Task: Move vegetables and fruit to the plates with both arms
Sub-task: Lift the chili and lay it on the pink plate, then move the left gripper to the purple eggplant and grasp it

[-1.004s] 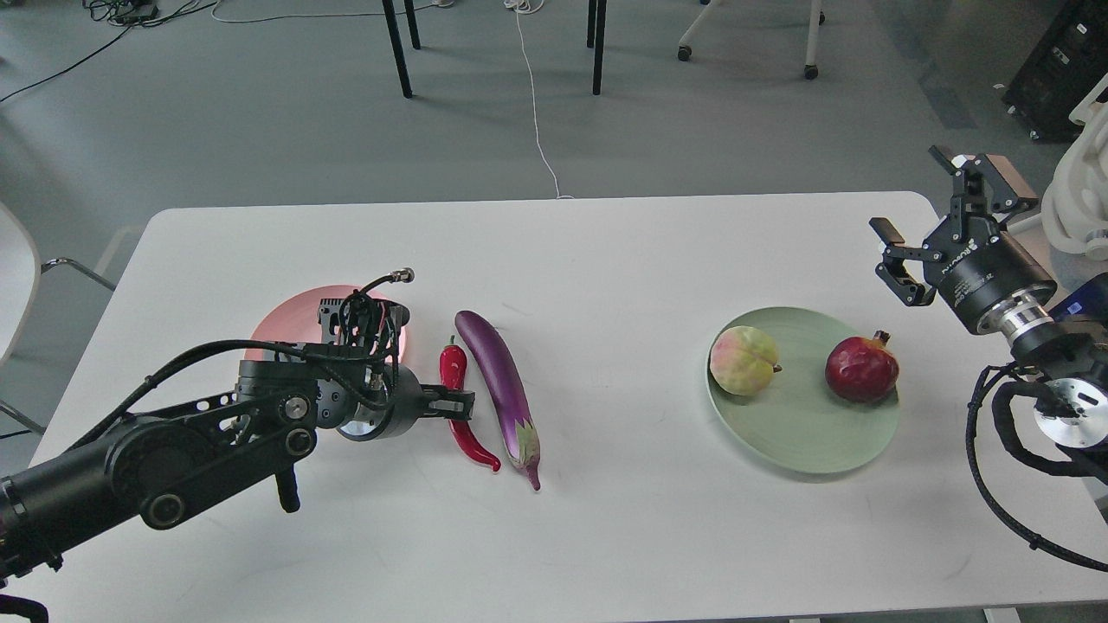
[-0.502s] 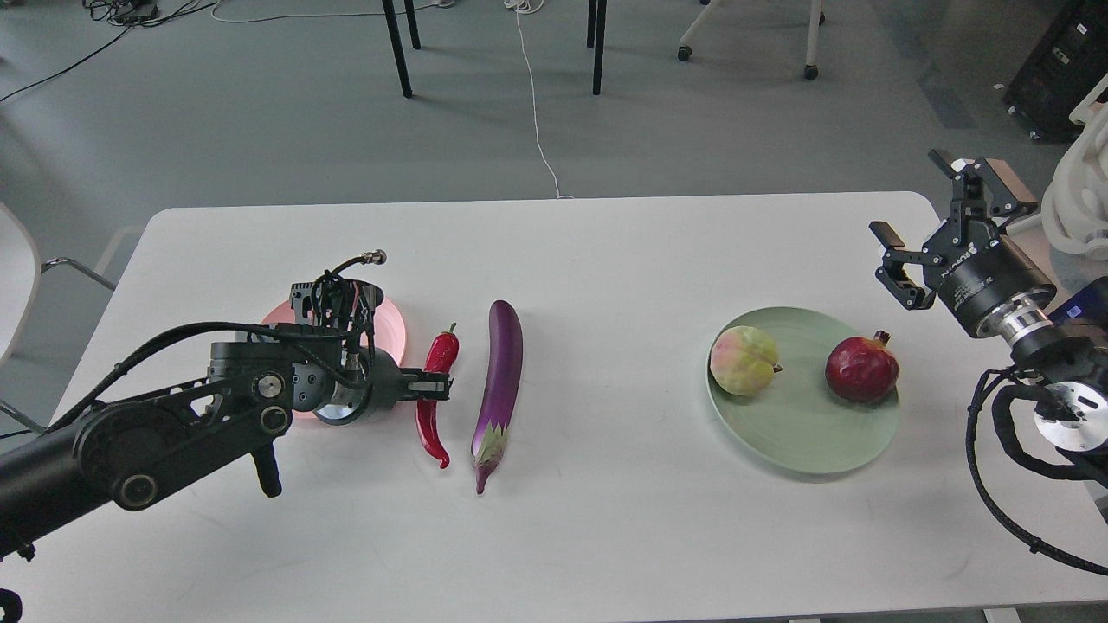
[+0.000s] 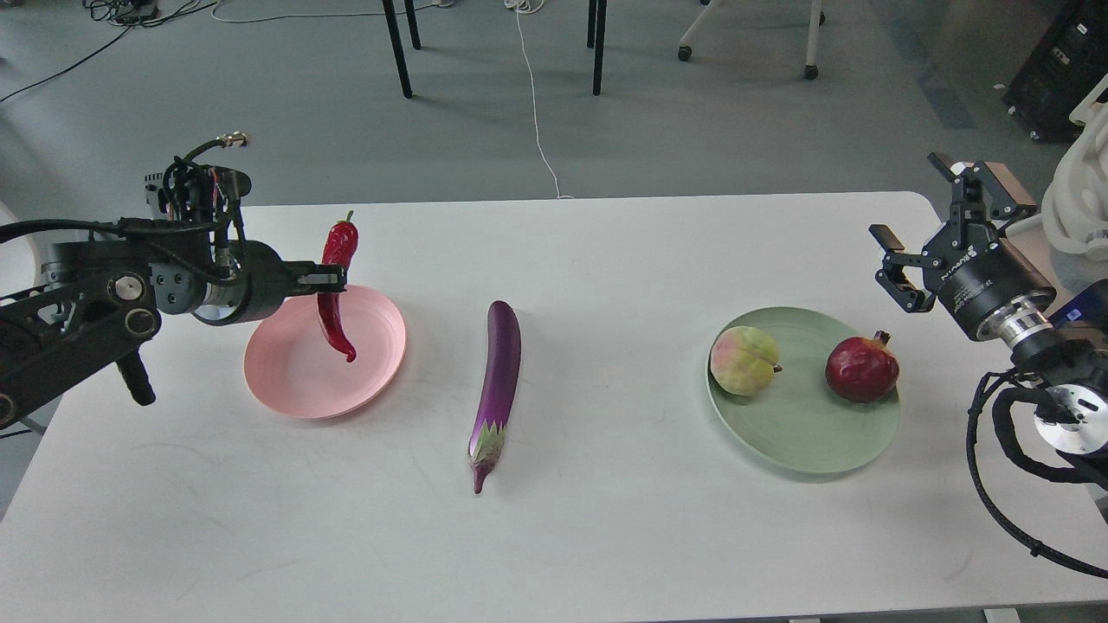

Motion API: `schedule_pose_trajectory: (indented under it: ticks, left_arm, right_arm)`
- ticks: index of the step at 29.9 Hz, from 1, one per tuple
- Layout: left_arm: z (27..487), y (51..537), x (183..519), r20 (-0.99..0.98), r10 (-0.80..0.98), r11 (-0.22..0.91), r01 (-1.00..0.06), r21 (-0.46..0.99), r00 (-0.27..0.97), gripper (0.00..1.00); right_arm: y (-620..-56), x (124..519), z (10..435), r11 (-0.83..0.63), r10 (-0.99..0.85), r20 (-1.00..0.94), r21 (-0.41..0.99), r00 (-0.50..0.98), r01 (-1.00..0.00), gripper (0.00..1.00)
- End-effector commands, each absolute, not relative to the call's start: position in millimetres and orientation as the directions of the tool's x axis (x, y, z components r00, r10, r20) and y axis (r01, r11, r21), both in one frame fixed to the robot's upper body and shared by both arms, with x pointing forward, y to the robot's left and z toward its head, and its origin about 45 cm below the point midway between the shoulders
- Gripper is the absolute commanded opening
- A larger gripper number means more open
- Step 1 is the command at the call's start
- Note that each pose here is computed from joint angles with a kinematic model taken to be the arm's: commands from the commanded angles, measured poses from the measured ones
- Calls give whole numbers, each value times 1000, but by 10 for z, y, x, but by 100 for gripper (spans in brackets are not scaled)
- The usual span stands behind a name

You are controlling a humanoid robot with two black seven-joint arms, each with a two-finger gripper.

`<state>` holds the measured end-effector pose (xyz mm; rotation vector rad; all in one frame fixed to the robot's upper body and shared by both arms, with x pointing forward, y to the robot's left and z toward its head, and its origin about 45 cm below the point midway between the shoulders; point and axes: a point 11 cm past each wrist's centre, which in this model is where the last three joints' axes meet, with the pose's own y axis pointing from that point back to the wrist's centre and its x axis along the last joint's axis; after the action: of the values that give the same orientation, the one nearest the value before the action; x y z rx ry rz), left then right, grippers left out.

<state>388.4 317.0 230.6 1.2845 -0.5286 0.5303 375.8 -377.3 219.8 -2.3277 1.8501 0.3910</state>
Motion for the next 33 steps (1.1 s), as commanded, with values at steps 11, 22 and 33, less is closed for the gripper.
schedule_pose_trajectory:
  ticks: [11,22,33]
  left_arm:
    - [1944,3371,3730,590,-20,156,-580,799,807,30]
    - [1778,3621,3703,561,17,96,-560,823,828,56]
    - [2111,2717,3758,626,-10,378,-576,725,780,100]
  right_arm:
    - [-3775,3757,2197,-232,-934,-289,50,208,-971,98]
    - [-3782,3724,2151,-230,-934,-293,61,203,-971,98]
    - [-3782,3719,2145,-232,-934,-292,62,204,-971,98]
